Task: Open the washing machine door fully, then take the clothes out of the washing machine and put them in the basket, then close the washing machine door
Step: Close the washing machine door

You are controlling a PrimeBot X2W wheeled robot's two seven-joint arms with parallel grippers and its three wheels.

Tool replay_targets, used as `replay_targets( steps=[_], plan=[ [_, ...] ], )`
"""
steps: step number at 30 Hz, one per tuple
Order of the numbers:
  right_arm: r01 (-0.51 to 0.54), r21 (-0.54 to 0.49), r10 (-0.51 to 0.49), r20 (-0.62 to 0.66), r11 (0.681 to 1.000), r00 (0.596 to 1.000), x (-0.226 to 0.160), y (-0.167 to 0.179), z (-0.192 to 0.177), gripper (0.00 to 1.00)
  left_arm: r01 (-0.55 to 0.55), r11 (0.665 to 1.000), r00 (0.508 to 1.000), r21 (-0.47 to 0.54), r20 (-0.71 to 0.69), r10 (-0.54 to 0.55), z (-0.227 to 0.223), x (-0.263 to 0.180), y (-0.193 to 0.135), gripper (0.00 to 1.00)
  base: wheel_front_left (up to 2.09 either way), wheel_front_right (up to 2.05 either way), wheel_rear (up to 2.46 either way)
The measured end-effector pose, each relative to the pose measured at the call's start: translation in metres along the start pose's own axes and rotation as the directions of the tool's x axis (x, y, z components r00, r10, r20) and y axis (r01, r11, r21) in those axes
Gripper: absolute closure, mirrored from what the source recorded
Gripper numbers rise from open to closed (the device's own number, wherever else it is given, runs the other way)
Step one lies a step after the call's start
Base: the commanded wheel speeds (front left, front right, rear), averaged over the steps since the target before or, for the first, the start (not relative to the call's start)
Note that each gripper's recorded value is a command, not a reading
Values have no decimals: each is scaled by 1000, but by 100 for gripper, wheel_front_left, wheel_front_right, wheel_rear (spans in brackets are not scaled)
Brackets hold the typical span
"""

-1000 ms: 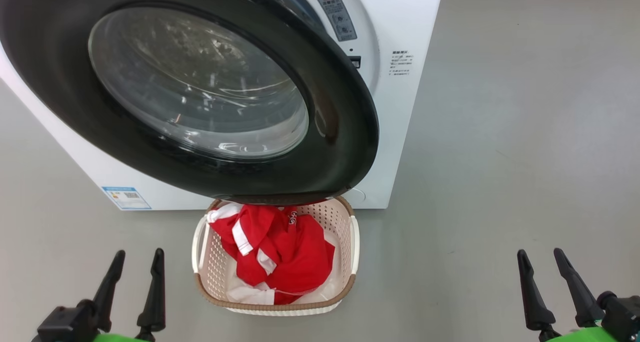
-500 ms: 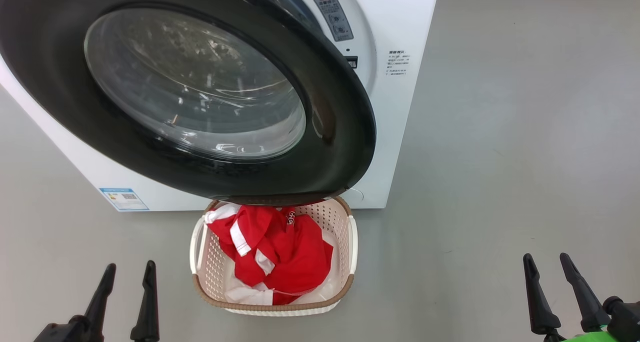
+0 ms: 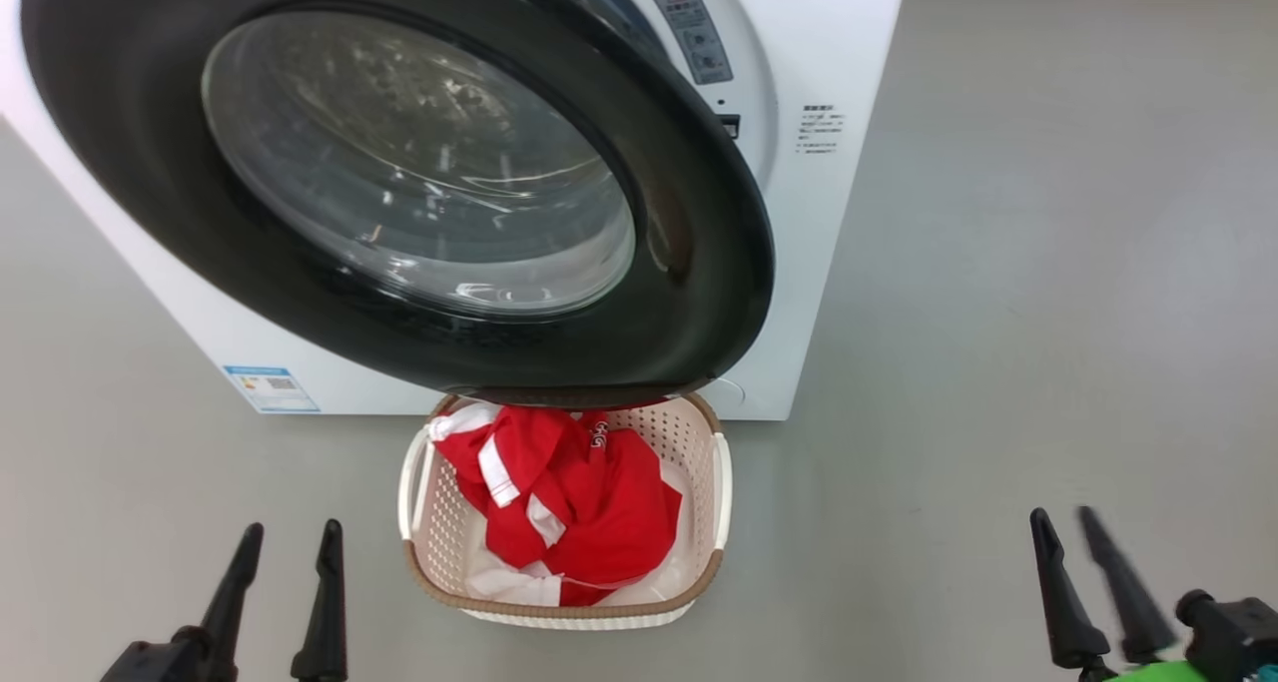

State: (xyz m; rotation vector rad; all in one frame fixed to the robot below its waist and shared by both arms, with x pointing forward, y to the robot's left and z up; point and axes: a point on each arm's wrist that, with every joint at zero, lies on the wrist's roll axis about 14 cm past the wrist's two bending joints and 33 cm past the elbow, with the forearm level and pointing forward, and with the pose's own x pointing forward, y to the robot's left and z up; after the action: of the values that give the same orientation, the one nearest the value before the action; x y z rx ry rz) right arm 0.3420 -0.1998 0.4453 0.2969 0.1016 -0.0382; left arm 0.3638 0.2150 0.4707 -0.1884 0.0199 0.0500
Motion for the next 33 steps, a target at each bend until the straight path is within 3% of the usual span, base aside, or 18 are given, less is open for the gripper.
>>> replay_targets(
  steps=[9, 17, 33],
  plan=[
    [-177, 0, 177, 21, 984, 984, 27, 57, 7, 100, -29, 999, 999, -24, 13, 29, 3, -10, 3, 0, 0, 0, 0],
    [-348, 2, 347, 71, 937, 935, 58, 120, 24, 100, -41, 999, 999, -34, 14, 42, 3, -21, 3, 0, 0, 0, 0],
    [-474, -15, 474, 65, 880, 878, 129, 174, 20, 100, -43, 996, 999, -76, -18, 42, -8, 4, 0, 0, 0, 0, 0]
  ],
)
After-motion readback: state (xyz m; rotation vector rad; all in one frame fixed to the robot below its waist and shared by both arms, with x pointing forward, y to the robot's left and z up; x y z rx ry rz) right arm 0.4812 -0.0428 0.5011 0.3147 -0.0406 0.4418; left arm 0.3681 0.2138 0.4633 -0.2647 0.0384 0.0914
